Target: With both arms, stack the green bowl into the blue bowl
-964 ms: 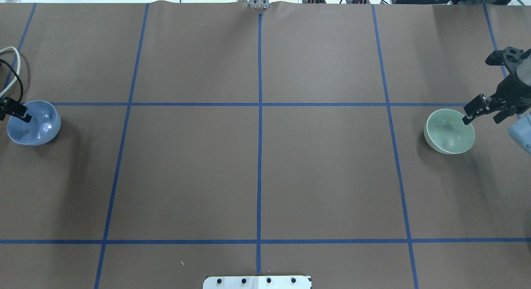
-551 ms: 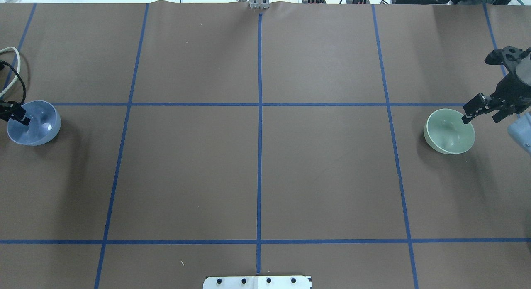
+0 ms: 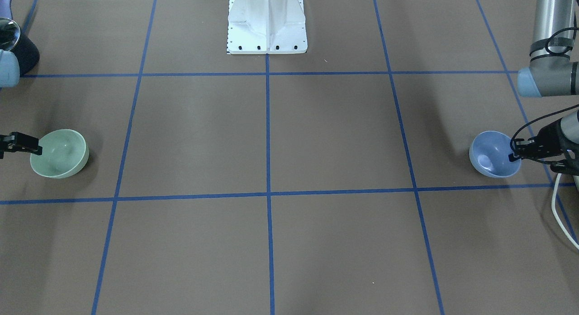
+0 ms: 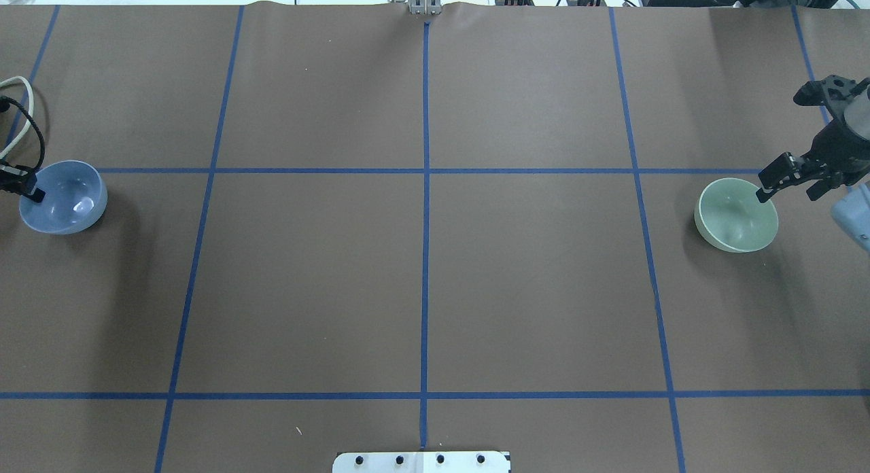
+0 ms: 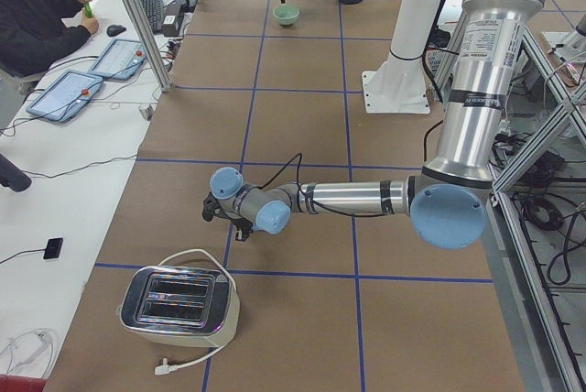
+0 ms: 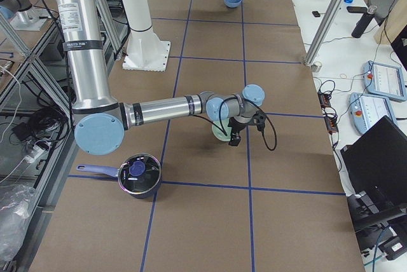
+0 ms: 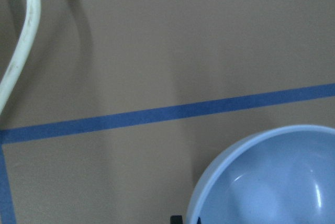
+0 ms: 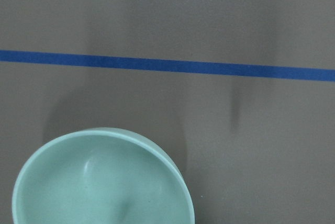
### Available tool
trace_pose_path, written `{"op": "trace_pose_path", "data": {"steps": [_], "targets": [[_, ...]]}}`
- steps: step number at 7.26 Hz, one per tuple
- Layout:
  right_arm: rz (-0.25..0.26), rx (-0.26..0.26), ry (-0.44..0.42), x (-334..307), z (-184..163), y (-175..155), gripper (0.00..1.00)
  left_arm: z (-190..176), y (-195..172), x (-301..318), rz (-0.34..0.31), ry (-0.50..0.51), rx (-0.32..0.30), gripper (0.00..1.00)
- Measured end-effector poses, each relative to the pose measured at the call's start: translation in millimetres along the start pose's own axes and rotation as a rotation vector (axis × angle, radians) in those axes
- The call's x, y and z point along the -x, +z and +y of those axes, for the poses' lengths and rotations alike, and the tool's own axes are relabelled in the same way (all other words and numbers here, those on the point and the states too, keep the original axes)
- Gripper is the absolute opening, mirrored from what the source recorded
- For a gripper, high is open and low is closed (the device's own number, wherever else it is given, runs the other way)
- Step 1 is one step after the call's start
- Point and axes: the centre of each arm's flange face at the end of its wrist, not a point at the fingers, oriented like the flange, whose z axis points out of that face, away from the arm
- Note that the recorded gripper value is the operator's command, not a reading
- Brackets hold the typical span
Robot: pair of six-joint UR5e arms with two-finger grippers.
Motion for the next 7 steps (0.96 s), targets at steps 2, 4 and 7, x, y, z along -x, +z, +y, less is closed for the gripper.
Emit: {"op": "trace_pose_path", "data": {"steps": [2, 4, 7], "targets": [[-0.001, -0.001, -0.002, 0.9, -0.3, -0.7, 0.99, -1.4, -9.4, -16.8, 0.048, 0.008, 0.009, 0.00], [0.000, 0.000, -0.002, 0.5, 0.0, -0.1, 0.97, -4.7, -34.9, -58.4, 0.164, -0.003, 0.042, 0.00], [0.013, 0.028, -0.004, -11.1, 2.1, 22.0, 0.97, -27.7, -62.6, -124.1, 0.215, -0.087, 0.039, 0.00]]}}
